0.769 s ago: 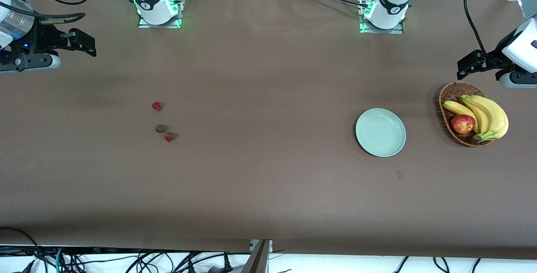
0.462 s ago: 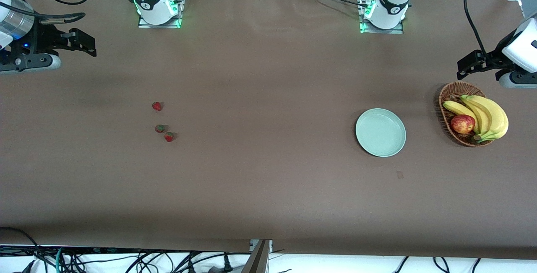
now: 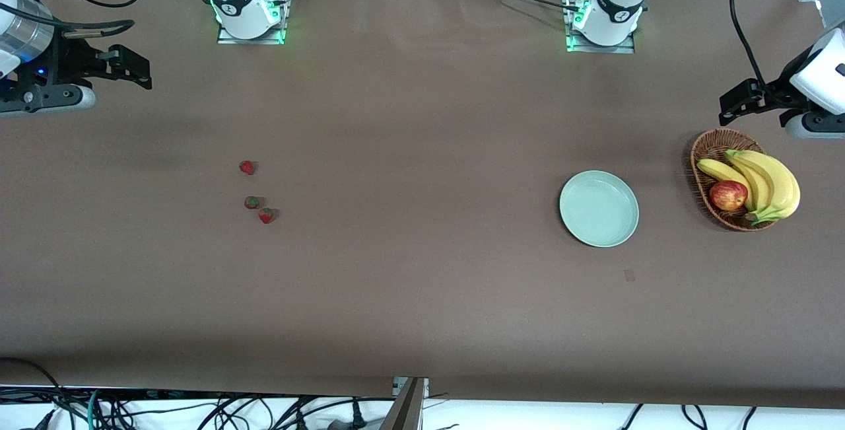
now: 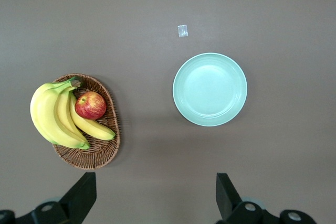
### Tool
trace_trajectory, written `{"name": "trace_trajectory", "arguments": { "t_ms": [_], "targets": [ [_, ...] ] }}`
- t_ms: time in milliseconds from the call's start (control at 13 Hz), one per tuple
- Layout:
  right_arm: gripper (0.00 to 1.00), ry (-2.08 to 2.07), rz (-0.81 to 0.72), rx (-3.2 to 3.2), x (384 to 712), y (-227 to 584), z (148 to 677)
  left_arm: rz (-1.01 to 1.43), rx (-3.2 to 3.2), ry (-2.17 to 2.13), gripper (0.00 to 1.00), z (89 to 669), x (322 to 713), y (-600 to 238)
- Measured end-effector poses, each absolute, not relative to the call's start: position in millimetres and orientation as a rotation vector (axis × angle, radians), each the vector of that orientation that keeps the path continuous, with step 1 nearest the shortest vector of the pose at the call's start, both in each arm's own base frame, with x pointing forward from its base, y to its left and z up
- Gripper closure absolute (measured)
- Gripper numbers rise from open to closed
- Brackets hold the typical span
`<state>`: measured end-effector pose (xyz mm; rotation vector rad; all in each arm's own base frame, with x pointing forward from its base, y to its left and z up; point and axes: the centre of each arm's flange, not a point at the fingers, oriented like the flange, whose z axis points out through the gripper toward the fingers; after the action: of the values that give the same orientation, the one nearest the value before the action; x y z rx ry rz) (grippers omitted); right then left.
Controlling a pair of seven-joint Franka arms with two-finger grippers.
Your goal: Collect all strawberries into plate
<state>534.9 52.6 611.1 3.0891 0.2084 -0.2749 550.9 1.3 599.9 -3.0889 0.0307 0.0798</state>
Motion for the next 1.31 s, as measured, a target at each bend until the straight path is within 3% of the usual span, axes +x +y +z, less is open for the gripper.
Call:
{"name": "trace_trajectory", "arguments": {
  "t_ms": [692, 1308],
  "targets": [
    [0.0, 0.216, -0.241, 3.119, 555.0, 56.2, 594.7, 0.08, -3.089, 0.031, 0.0, 599.9, 550.9, 1.2],
    [0.0, 0.253, -0.371, 3.123, 601.3, 69.3, 500.9, 0.08, -3.089, 0.031, 0.0, 599.9, 550.9, 1.3]
  ]
}}
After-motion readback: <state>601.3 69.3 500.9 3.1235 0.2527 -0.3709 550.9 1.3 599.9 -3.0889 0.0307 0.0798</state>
